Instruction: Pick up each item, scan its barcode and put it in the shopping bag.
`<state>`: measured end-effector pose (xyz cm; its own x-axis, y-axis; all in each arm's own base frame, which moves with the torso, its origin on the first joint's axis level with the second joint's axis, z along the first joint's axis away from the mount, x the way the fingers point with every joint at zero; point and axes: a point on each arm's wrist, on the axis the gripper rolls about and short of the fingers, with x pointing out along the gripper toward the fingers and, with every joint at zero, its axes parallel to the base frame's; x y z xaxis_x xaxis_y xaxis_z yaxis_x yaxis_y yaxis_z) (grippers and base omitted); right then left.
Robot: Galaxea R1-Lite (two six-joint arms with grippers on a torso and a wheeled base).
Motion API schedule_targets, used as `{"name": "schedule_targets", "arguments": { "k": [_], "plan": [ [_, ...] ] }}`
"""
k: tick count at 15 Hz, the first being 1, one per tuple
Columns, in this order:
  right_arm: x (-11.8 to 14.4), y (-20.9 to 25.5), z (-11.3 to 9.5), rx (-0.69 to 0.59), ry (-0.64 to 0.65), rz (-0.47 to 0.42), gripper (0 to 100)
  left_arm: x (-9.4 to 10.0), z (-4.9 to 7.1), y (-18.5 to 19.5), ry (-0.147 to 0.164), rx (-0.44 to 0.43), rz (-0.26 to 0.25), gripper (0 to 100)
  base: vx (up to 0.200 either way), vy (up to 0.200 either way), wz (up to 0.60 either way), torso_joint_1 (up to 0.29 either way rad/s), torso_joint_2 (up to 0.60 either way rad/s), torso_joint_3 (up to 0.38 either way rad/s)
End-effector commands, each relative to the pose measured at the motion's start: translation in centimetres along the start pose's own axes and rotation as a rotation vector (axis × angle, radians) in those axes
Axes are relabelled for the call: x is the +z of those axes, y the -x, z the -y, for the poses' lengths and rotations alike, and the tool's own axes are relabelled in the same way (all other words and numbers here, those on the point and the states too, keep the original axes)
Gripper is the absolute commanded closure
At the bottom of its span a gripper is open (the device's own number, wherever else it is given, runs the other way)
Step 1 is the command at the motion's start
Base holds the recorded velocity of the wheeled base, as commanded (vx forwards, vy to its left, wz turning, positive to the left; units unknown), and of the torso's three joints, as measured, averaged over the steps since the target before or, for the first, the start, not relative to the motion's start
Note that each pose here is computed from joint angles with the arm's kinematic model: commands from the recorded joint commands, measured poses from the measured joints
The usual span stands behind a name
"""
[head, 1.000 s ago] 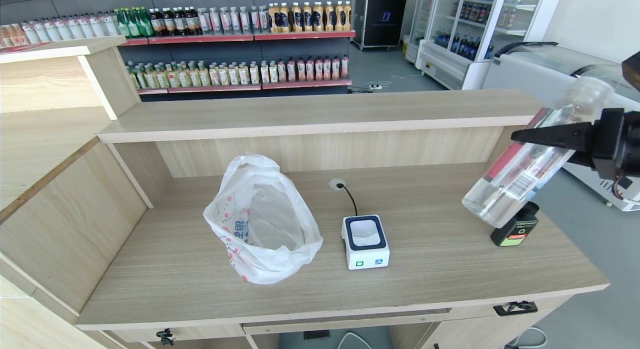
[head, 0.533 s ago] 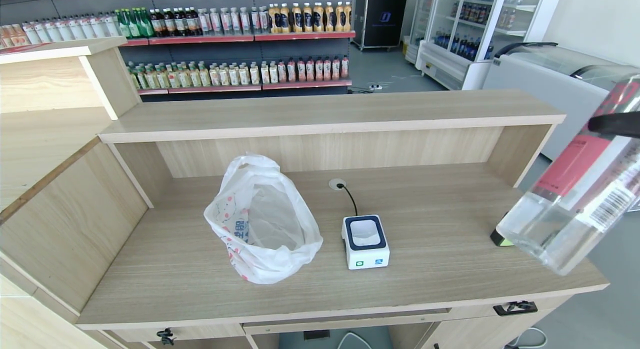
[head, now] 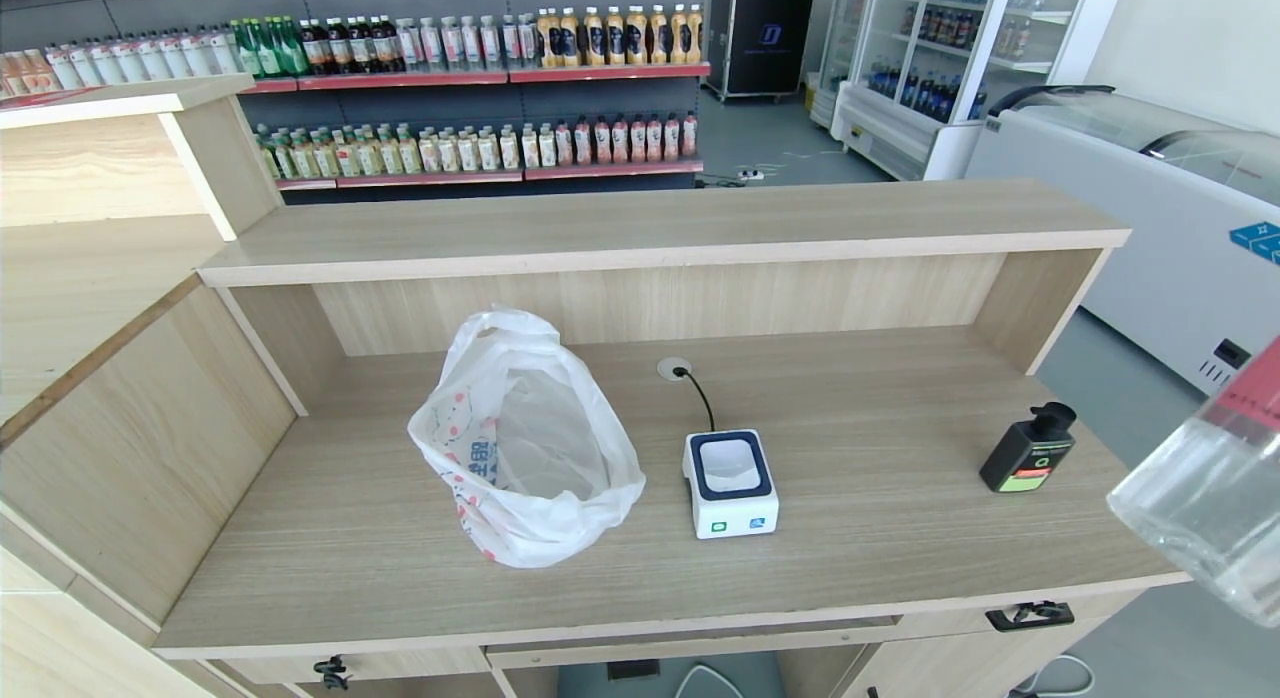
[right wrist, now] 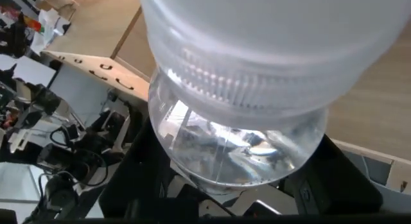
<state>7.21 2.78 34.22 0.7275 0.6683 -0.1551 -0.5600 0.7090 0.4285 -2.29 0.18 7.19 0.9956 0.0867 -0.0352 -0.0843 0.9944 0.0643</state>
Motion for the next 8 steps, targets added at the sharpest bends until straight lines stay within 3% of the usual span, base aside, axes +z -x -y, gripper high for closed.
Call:
{"name": "schedule_targets", "arguments": {
  "k": [1,8],
  "plan": [
    [0.1,0.1,-0.3,-0.005,0.008,0.004,100,0.0,0.0,0.0,0.0,0.001,0.0,0,0.0,0.0,0.0,0.0,0.0,0.0],
    [1.0,2.9,-2.5,-0.058,0.008,-0.037,100,0.0,0.0,0.0,0.0,0.001,0.0,0,0.0,0.0,0.0,0.0,0.0,0.0]
  ]
}}
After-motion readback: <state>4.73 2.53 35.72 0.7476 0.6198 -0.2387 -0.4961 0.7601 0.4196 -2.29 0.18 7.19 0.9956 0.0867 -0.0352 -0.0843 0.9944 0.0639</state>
